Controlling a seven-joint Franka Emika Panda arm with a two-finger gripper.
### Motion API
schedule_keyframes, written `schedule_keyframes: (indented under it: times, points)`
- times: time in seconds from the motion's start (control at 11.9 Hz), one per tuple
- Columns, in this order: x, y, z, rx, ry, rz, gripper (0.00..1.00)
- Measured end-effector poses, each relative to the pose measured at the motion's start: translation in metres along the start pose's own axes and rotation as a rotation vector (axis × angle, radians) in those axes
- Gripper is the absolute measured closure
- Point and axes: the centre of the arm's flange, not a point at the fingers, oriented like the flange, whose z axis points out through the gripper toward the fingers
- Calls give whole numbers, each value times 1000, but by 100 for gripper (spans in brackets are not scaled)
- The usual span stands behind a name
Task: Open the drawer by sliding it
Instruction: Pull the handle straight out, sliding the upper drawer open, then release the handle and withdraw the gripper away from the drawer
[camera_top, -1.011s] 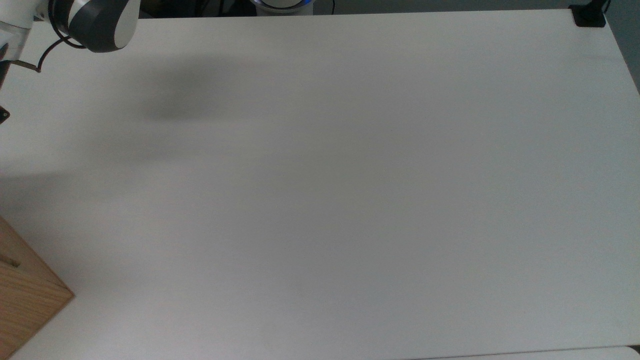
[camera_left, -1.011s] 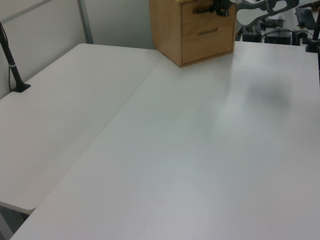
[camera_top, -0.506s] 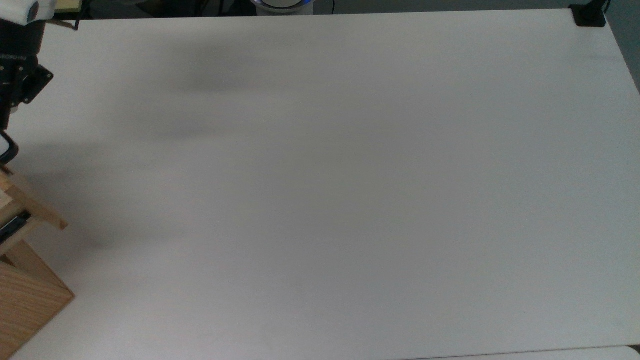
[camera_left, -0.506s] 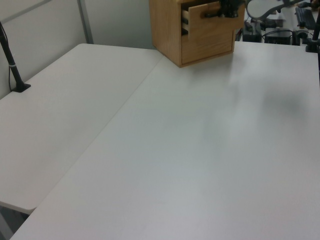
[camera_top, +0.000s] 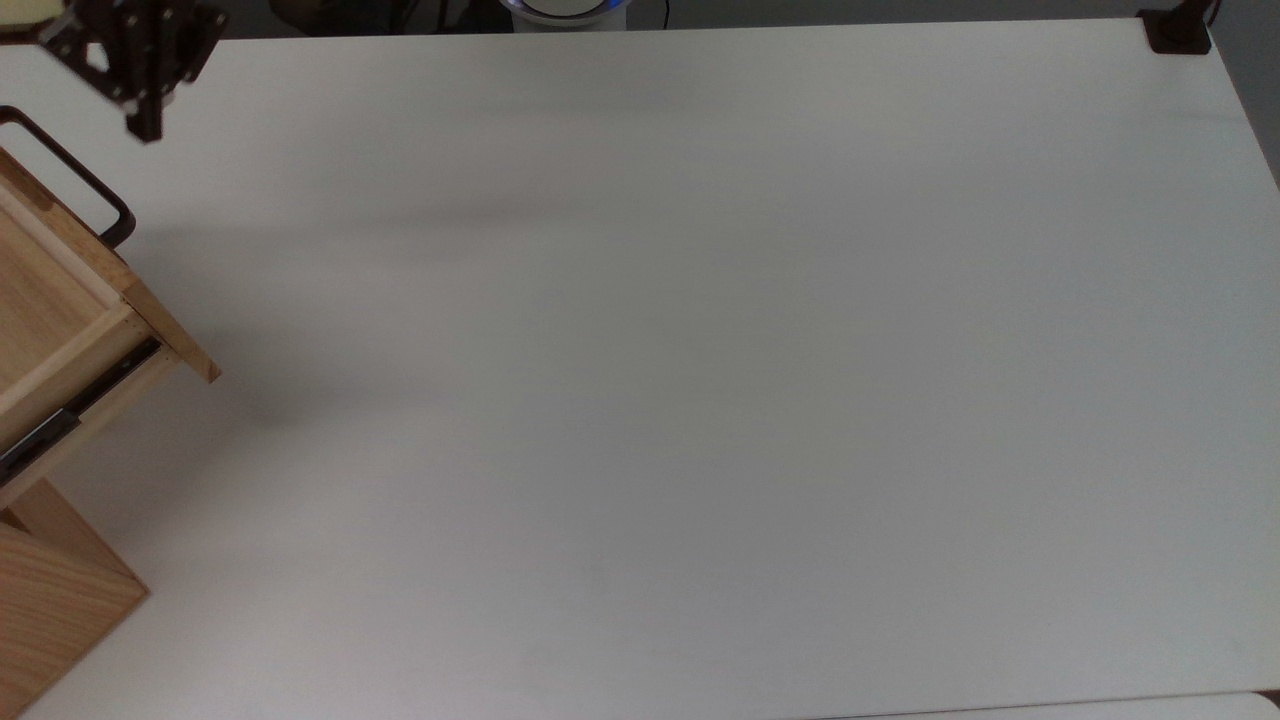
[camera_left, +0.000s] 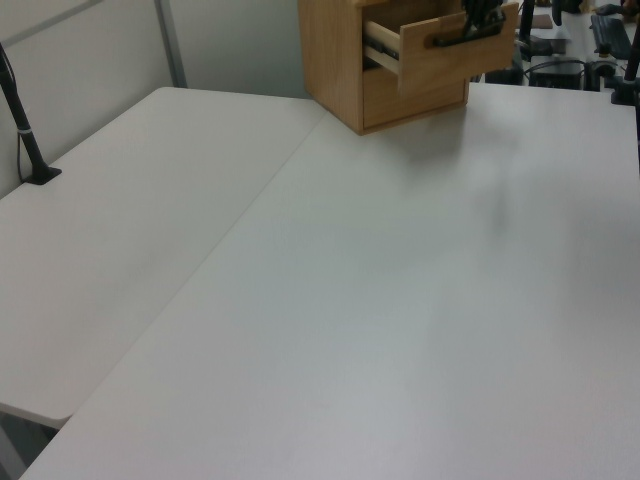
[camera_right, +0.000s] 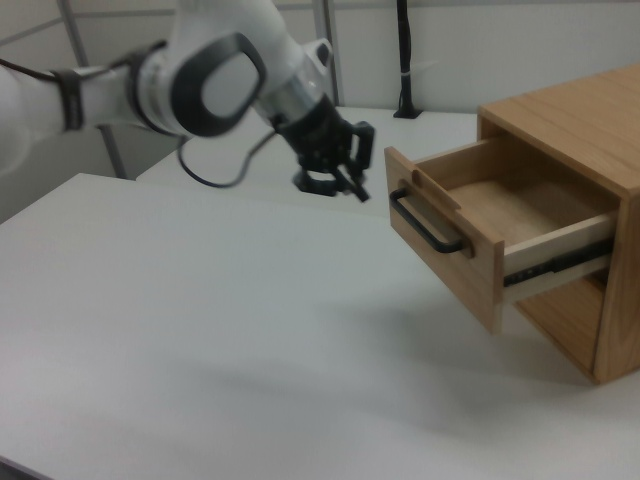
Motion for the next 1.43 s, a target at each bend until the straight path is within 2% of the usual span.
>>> schedule_keyframes:
  times: [0.25,0.34,0.42,0.51,0.59,0.67,0.84,1.01,1.1,1.18,1.26,1.43]
  points:
    - [3,-22,-21,118,-16,2,95]
    - [7,-32,-23,185,-9,8,85]
    - [10,-38,-25,228,-3,37,85]
    - [12,-46,-29,277,-7,98,84]
    - [16,-53,-35,319,-17,183,76]
    - [22,-60,-41,352,-29,286,70]
    - [37,-69,-55,392,-45,521,67]
    - [50,-75,-63,409,-79,744,49]
    - [62,-81,-65,414,-112,878,33]
    - [71,-88,-66,424,-141,948,17]
    - [74,-93,-66,440,-169,966,4]
    - [77,-98,-67,455,-193,965,0]
